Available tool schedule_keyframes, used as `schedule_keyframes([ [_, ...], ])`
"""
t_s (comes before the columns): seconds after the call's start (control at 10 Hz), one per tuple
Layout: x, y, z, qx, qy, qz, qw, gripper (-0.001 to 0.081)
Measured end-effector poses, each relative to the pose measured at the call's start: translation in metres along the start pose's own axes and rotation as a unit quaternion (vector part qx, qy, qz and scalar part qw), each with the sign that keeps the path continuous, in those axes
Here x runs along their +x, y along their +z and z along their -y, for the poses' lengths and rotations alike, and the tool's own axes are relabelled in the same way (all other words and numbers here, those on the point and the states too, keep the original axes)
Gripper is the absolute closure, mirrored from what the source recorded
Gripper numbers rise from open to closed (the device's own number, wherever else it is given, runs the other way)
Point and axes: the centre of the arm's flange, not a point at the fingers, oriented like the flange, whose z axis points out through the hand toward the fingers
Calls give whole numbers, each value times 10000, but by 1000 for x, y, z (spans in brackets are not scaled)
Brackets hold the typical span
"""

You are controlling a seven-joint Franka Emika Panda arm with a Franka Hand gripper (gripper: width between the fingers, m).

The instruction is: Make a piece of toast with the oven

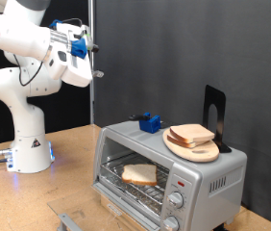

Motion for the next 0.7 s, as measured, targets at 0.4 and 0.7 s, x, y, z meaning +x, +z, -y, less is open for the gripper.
schedule_keyframes([
  [0.4, -11, -51, -29, -90, -140, -362, 9992, -2],
  [0.7, -15, -70, -38, -37, -63, -570, 9983, -2],
])
